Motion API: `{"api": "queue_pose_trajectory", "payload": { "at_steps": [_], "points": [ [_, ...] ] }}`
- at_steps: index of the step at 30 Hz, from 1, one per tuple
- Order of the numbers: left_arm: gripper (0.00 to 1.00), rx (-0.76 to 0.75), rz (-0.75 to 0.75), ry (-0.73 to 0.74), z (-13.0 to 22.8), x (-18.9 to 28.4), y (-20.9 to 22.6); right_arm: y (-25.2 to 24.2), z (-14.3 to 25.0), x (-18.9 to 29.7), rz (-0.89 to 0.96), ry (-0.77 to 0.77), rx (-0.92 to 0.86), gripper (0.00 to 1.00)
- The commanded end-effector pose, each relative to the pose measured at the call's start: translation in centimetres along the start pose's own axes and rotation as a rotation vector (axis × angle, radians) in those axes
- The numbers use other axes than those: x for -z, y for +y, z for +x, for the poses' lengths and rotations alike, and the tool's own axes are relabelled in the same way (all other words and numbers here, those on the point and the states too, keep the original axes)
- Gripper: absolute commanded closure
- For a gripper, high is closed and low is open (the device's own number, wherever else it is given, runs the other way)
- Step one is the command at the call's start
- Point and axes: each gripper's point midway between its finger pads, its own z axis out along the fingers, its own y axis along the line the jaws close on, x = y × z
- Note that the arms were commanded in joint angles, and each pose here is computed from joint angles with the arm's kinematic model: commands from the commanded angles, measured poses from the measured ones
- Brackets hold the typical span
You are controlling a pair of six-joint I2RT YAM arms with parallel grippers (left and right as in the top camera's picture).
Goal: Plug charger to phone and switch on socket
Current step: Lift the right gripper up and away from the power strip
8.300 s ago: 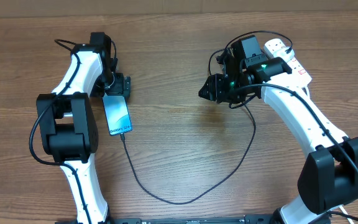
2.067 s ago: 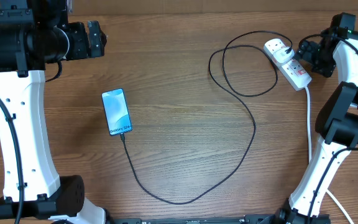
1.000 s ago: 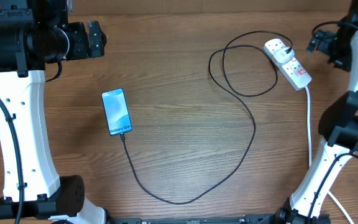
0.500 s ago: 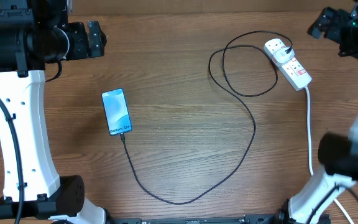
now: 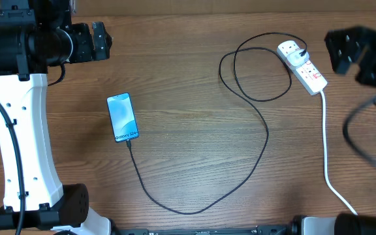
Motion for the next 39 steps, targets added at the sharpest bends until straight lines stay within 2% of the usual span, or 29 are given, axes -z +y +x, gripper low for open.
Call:
{"api": "queue_pose_trajectory", "payload": {
  "at_steps": [1,9,17,22,27,34,39],
  "points": [
    [0.00,0.010,0.013,-0.009,-0.2,0.2,-0.3,2.6,0.4,2.6,-0.114,-0.041,0.030,0.00],
    [0.00,0.010,0.013,-0.009,-0.2,0.2,-0.3,3.8,1.2,6.8,-0.133,-0.130,0.075,0.00],
    [0.00,0.010,0.013,-0.009,-0.2,0.2,-0.3,3.3,1.2,7.3,-0.095,-0.153,0.078,0.00],
    [0.00,0.010,0.013,-0.009,-0.2,0.2,-0.3,2.8,0.1,6.5,-0.057,-0.211,0.107,0.00],
    [0.00,0.010,0.013,-0.009,-0.2,0.2,-0.3,2.4,0.6,5.1,-0.068,-0.275,0.131,0.00],
    [0.00,0.010,0.013,-0.009,-0.2,0.2,-0.3,1.1,3.2,1.8,-0.102,-0.420,0.173,0.00],
    [0.01,0.010,0.013,-0.009,-0.2,0.2,-0.3,0.1,6.7,-1.4,-0.158,-0.543,0.213,0.00]
  ]
}}
